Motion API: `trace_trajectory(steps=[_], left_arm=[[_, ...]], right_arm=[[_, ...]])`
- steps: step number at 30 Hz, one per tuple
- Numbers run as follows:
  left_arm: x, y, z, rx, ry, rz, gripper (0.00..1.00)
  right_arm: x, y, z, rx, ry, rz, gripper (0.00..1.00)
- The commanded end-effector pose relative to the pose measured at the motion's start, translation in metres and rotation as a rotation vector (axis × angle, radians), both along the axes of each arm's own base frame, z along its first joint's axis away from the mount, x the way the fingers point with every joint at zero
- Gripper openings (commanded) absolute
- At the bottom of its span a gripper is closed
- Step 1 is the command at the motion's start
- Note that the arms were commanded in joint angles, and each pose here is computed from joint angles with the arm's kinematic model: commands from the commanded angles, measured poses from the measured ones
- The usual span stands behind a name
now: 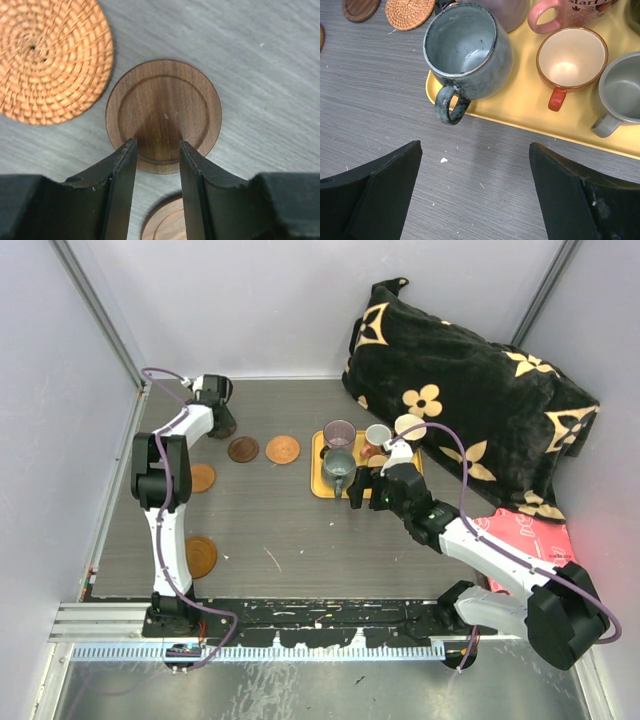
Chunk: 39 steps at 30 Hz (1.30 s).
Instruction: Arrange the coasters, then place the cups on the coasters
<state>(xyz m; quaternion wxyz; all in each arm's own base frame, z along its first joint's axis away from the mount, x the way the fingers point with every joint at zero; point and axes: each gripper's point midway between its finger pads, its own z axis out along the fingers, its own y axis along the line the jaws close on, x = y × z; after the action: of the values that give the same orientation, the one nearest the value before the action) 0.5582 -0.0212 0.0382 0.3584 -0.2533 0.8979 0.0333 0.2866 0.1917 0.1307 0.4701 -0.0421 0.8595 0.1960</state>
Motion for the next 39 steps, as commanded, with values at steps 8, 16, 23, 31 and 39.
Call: trace_trajectory(steps=[8, 16, 23, 31, 39], left_arm=[[-0.070, 0.027, 0.000, 0.039, 0.144, 0.133, 0.40], [-0.113, 0.027, 0.001, 0.006, 0.196, 0.181, 0.42], [-0.149, 0.018, -0.006, -0.052, 0.251, 0.163, 0.41], [-0.187, 0.003, -0.013, -0.067, 0.309, 0.108, 0.39], [-0.208, -0.038, -0.021, 0.013, 0.371, -0.050, 0.37]], right_arm=[[-0.005, 0.007, 0.035, 0.095, -0.103, 0.038, 0.93], [-0.014, 0.008, 0.046, 0.134, -0.122, 0.062, 0.93], [-0.023, 0.007, 0.055, 0.172, -0.135, 0.077, 0.93], [-0.030, 0.006, 0.062, 0.195, -0.147, 0.090, 0.93], [-0.036, 0.004, 0.064, 0.212, -0.146, 0.092, 0.93]])
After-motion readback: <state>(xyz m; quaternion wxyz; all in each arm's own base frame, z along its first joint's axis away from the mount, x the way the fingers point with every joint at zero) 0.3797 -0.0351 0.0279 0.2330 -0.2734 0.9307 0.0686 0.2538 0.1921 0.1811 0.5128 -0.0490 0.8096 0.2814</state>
